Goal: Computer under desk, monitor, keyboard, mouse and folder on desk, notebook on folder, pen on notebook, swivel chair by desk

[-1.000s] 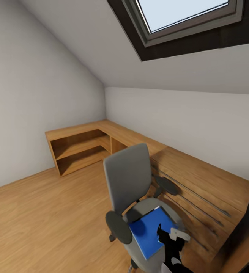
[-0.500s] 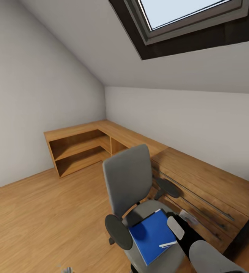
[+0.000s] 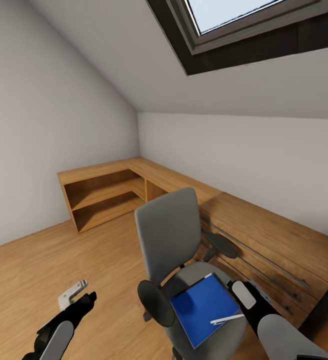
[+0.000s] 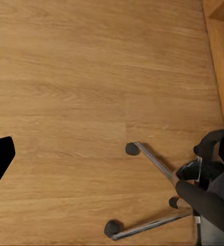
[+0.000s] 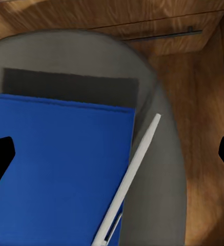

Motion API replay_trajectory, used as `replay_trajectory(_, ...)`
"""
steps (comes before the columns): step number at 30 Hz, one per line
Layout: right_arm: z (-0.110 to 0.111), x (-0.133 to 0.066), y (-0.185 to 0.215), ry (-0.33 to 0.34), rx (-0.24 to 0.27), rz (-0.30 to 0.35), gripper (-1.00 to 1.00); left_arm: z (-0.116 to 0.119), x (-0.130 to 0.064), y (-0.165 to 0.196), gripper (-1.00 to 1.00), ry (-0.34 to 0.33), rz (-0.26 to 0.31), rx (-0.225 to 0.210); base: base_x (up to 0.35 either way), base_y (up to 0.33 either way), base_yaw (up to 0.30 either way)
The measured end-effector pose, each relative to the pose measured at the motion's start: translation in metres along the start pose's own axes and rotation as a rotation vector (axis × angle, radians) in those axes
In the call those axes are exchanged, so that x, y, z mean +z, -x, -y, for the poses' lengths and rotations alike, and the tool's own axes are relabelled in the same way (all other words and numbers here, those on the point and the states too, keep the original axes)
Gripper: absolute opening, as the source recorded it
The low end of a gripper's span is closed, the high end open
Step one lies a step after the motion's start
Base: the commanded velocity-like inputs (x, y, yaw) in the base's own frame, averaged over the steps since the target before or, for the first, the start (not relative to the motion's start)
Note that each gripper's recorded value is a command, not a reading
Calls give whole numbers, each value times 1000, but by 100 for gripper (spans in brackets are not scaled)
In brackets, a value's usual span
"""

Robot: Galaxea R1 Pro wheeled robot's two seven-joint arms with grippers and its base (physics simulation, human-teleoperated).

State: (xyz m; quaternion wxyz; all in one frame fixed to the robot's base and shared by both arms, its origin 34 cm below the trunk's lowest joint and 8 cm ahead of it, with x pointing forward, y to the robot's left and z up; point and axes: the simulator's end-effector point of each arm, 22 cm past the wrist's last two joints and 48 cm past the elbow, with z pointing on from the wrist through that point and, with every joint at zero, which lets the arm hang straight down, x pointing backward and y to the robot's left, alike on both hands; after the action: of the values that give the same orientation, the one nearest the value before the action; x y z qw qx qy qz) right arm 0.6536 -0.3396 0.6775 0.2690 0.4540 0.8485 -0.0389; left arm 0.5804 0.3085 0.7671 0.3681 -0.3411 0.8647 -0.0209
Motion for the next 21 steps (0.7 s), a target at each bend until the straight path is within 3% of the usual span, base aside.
replay_trajectory(4,2,6,-7,-4,4,-10,100,-21,16,-35,100,51,-81,7,0,0,0)
replay_trajectory(6,3,8,-11,-6,13,-19,100,-30,21,-41,100,68,-94,8,0,0,67)
replay_trajectory(9,4,13,-18,-7,18,-36,100,-26,22,-40,100,57,-87,5,0,0,182)
replay_trajectory(12,22,21,-55,-46,40,-152,100,-24,25,-41,100,52,-79,-2,0,0,81)
replay_trajectory(21,28,30,-83,-57,47,-243,100,-27,34,-47,100,47,-66,-11,0,0,4)
